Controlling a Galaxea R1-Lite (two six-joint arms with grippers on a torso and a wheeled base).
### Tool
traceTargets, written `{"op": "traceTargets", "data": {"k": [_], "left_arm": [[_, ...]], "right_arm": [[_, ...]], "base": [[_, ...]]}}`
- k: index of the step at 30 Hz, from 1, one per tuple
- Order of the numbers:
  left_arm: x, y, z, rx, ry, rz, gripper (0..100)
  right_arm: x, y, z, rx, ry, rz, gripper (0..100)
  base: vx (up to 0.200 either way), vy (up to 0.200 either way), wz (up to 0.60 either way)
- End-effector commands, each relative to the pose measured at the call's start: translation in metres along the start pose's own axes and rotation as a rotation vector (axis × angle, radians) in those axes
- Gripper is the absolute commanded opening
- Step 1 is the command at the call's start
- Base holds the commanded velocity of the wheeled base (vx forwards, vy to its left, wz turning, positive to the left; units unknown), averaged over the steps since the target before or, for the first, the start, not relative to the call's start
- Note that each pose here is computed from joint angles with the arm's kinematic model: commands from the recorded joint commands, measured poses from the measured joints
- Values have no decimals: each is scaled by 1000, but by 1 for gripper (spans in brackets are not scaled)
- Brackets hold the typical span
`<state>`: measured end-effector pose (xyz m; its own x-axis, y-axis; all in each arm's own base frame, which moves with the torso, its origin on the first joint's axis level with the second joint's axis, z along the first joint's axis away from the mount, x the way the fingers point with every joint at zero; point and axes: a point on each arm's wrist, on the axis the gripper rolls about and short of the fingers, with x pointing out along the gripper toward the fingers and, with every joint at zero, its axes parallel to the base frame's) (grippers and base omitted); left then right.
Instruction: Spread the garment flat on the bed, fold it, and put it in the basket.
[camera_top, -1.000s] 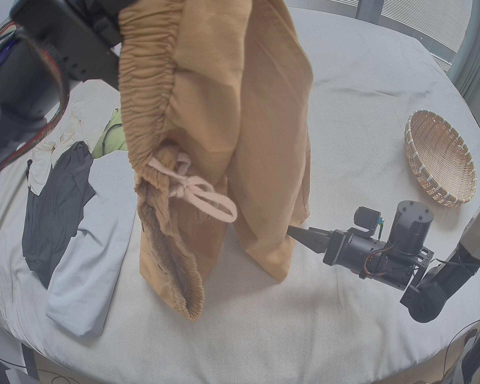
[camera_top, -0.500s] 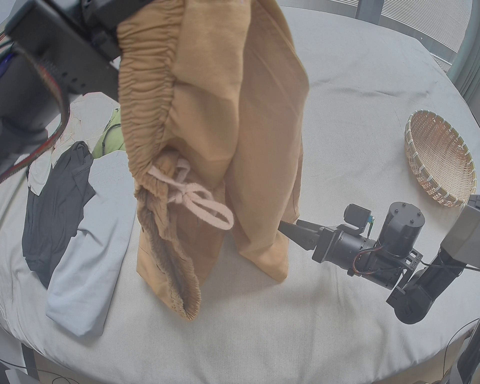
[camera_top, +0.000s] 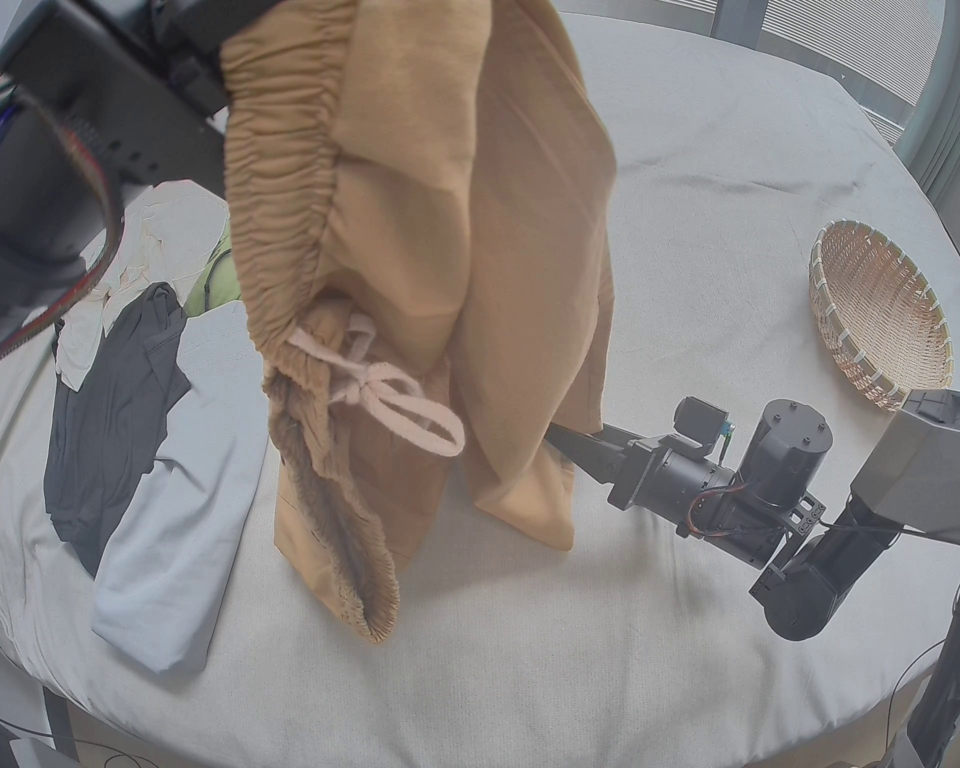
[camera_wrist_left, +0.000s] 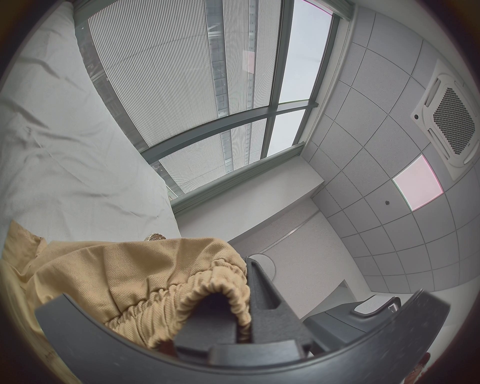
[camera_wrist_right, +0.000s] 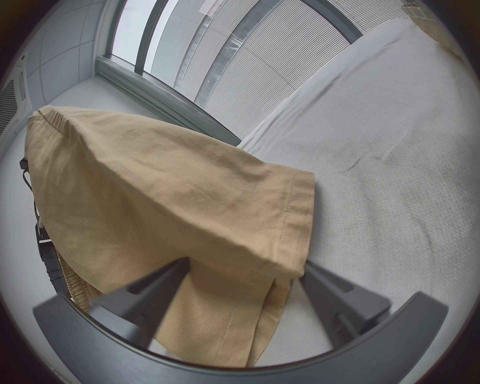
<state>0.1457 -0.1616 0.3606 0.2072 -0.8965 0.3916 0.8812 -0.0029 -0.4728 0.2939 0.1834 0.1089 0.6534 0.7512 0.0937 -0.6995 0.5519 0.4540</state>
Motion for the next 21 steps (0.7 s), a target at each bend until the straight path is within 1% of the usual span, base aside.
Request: {"op": "traceTargets", "data": {"k": [1, 5, 11, 13, 15, 18, 21], "left_arm": [[-1, 0, -1, -1, 1, 1, 0], [-2, 1, -1, -3, 1, 9, 0], [-3, 2, -1, -1, -3, 13, 0], [-4, -1, 3, 8, -13, 8, 0], [-5, -3, 5, 11, -19, 3, 0], [-4, -6, 9, 18, -31, -5, 0], [-4, -5, 11, 23, -36, 1, 0]], "right_arm": [[0, -1, -4, -17, 11, -3, 0], [-11, 4, -1, -24, 17, -10, 0], [-35, 16, 13, -53, -3, -13, 0], [-54, 25, 23, -76, -21, -19, 0], [-66, 32, 31, -85, -43, -18, 0], [-98, 52, 52, -110, -117, 3, 0], [-124, 65, 69, -136, -189, 11, 0]], "base": [[0, 0, 0], [0, 0, 0], [0, 0, 0], [0, 0, 0], [0, 0, 0], [0, 0, 0], [0, 0, 0]]}}
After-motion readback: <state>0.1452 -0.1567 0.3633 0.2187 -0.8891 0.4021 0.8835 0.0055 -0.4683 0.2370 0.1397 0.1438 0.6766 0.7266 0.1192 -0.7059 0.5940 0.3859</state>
